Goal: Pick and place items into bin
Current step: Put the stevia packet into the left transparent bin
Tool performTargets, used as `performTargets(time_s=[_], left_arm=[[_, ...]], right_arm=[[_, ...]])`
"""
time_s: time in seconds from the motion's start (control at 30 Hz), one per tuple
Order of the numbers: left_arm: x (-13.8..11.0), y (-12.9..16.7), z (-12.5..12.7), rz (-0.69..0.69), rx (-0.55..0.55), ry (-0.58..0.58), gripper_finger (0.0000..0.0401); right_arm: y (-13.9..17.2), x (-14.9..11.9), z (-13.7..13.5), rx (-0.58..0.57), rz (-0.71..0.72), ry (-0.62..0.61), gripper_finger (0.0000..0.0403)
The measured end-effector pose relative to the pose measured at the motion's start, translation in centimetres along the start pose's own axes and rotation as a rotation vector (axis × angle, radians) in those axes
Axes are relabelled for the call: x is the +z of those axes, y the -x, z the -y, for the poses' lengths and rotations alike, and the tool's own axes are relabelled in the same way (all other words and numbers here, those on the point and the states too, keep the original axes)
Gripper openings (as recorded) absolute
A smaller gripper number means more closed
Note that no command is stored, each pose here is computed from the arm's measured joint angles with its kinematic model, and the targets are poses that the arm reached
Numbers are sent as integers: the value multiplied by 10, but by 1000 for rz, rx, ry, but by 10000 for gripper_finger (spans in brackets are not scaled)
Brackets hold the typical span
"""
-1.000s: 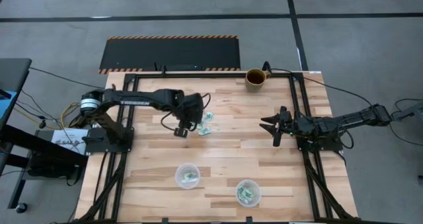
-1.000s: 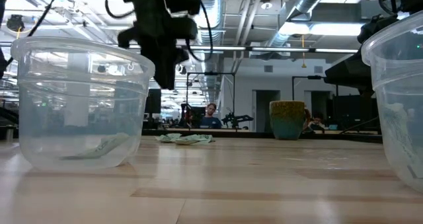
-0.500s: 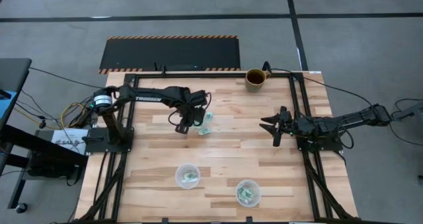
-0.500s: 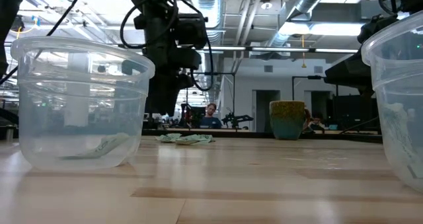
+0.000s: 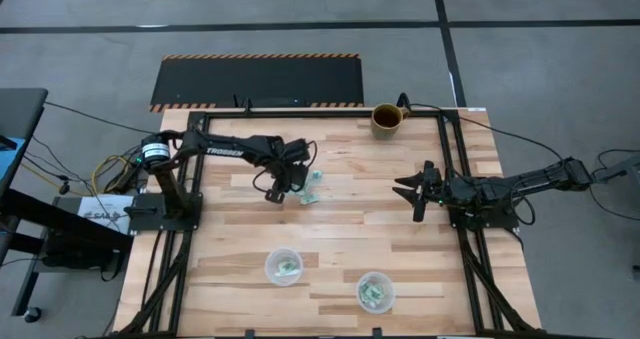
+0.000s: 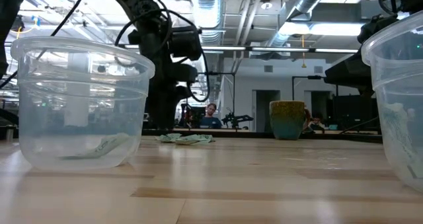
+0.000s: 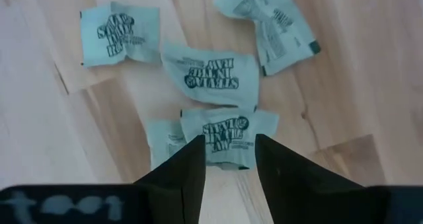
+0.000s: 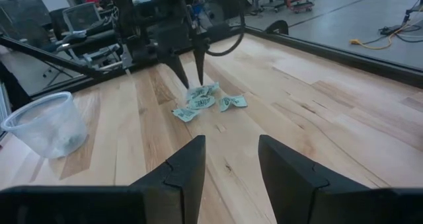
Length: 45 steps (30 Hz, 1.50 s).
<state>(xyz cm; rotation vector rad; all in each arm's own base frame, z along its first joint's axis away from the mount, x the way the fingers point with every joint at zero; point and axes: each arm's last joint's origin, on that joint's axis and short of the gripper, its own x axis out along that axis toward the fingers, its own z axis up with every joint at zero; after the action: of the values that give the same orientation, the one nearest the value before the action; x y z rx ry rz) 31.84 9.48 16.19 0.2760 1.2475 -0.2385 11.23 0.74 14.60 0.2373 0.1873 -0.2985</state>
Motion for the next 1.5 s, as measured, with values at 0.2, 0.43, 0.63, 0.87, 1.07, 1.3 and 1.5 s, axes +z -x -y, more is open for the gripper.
performTargets(time_s=[0.2, 0.43, 0.63, 0.87, 1.07, 1.3, 1.5], left_arm=[[-7, -9, 3, 3, 31, -1, 121], [-16, -20, 8, 24, 40, -6, 120], [-16, -20, 8, 32, 45, 24, 113], [-11, -18, 6, 40, 60, 27, 58], [-7, -18, 11, 18, 89, 27, 5], [1, -2, 24, 12, 147, 33, 3], [9, 34, 38, 78, 252, 93, 2]], right_arm=[[0, 0, 0, 0, 0, 0, 133], [0, 0, 0, 0, 0, 0, 134], [0, 0, 0, 0, 0, 0, 133], [0, 0, 0, 0, 0, 0, 133], [0, 0, 0, 0, 0, 0, 134], [0, 0, 0, 0, 0, 0, 133], [0, 0, 0, 0, 0, 0, 134]])
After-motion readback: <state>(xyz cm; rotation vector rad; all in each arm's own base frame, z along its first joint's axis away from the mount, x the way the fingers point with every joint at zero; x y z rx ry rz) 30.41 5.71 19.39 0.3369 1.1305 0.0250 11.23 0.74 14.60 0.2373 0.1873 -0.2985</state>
